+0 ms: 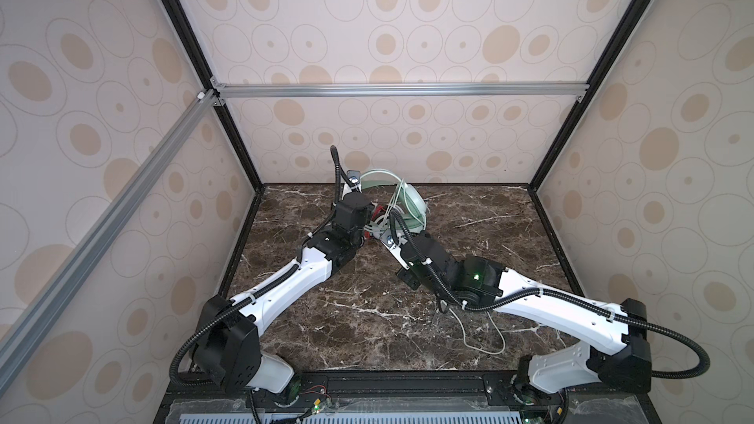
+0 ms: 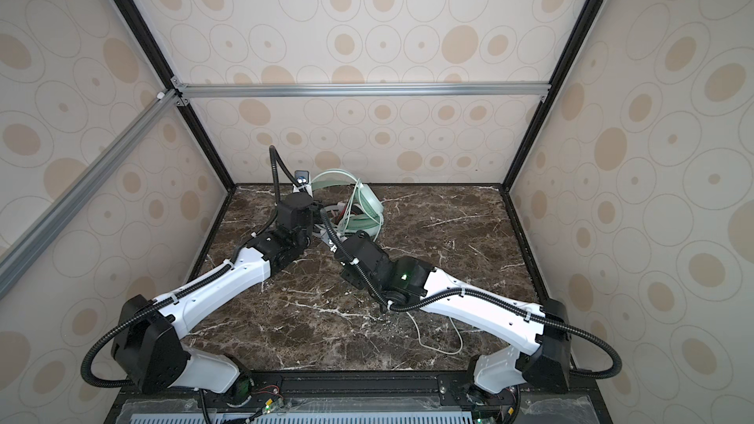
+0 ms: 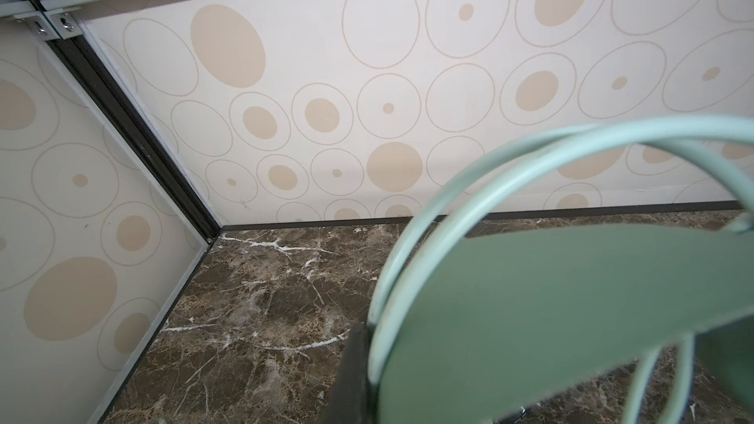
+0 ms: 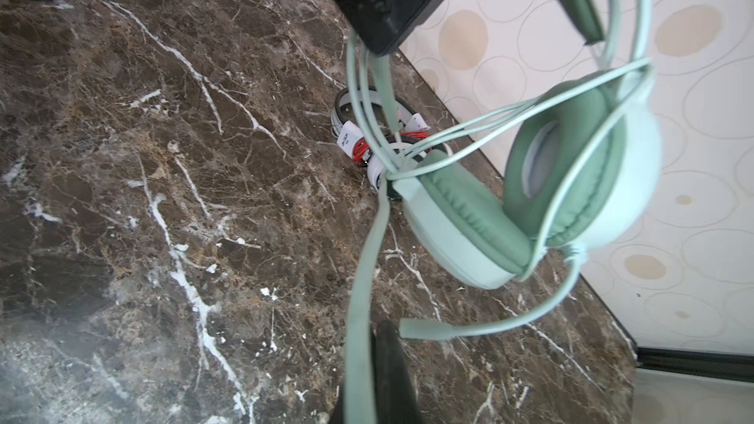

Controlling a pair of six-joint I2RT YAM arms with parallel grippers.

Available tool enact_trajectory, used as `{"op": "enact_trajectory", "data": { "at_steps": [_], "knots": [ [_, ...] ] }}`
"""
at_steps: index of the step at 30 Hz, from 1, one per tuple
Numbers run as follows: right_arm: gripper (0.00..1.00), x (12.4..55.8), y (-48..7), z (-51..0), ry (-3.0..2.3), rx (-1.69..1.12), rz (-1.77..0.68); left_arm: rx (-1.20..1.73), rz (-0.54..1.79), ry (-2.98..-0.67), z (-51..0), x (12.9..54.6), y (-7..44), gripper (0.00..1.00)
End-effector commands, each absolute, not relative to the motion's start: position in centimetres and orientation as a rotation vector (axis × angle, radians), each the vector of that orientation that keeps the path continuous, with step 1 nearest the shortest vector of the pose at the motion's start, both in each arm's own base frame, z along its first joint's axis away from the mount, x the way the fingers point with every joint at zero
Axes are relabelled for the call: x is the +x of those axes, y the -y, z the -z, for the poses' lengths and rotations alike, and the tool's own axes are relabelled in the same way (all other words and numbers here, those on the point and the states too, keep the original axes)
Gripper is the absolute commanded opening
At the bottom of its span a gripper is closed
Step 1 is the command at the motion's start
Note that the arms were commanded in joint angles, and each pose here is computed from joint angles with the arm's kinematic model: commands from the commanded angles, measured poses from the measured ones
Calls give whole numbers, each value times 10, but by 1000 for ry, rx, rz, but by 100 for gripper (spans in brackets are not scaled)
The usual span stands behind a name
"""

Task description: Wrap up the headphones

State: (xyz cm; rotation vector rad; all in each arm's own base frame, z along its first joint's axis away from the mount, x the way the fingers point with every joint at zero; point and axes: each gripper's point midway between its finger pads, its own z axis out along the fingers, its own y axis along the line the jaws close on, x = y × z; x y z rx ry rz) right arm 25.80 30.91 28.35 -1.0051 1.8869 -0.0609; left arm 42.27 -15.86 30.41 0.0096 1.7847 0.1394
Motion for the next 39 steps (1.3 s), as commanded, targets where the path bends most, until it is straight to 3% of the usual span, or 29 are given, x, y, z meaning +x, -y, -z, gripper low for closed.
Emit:
{"op": "enact_trajectory", "data": {
  "at_steps": [1,13,31,39],
  "knots": [
    [0,264,-285,-311,-1840,-1015,158,-7,-52,-1685,-339,417,163,0],
    [0,293,-249,-347,-1816,-963,246,256,22,-1719,-321,397,191,0],
    [5,307,-211,-335,-1886,-910,314,643,185,-1722,-306,342,219,0],
    [8,306,-202,-319,-1908,-931,360,667,251,-1728,-304,321,215,0]
  ]
}}
